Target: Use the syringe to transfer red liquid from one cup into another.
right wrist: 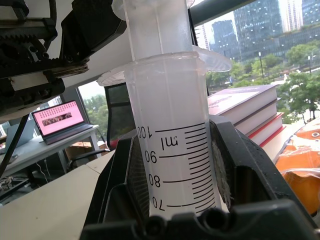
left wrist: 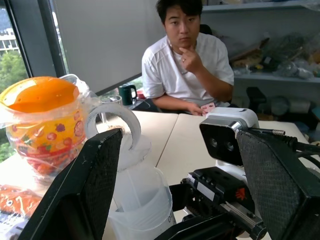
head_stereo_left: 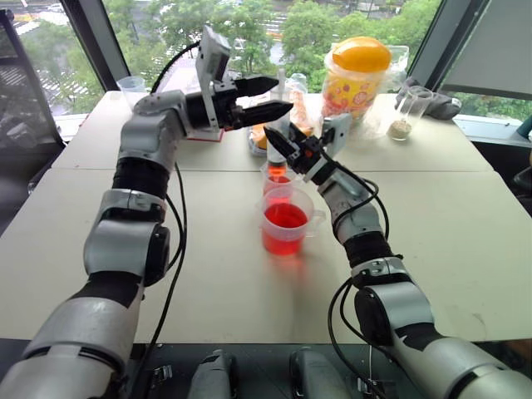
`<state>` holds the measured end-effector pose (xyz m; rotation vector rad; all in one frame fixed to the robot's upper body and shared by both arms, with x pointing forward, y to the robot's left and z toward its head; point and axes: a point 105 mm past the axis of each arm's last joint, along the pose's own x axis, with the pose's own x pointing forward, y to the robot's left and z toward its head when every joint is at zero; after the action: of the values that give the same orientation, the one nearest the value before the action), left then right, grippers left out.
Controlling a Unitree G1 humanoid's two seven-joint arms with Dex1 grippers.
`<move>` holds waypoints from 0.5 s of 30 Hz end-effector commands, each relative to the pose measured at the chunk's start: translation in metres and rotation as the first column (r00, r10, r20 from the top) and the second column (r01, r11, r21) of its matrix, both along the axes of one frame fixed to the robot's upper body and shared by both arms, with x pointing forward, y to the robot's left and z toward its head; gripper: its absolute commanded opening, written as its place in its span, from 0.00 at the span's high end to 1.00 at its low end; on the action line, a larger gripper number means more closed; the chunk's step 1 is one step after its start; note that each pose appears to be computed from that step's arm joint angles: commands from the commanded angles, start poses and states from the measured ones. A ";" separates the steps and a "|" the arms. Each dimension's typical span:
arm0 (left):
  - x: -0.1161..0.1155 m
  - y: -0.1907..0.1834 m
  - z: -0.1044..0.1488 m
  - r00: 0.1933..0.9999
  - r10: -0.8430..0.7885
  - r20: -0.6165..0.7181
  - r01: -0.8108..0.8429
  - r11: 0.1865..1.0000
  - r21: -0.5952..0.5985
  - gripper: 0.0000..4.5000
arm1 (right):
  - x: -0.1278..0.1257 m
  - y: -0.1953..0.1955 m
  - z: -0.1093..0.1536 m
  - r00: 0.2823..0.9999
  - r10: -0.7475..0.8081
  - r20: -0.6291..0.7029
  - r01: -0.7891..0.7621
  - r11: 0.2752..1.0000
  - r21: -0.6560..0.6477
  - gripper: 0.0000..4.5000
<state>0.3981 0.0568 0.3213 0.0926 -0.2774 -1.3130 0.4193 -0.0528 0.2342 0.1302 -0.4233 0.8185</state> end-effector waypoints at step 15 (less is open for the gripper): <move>0.007 -0.008 -0.007 0.999 0.020 0.034 -0.022 0.998 0.058 0.98 | -0.006 -0.007 0.037 0.990 -0.012 0.141 0.014 1.000 -0.012 0.70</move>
<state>0.4086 0.0569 0.3184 0.1075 -0.2802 -1.2621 0.4192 -0.0587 0.2344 0.0802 -0.4310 0.8195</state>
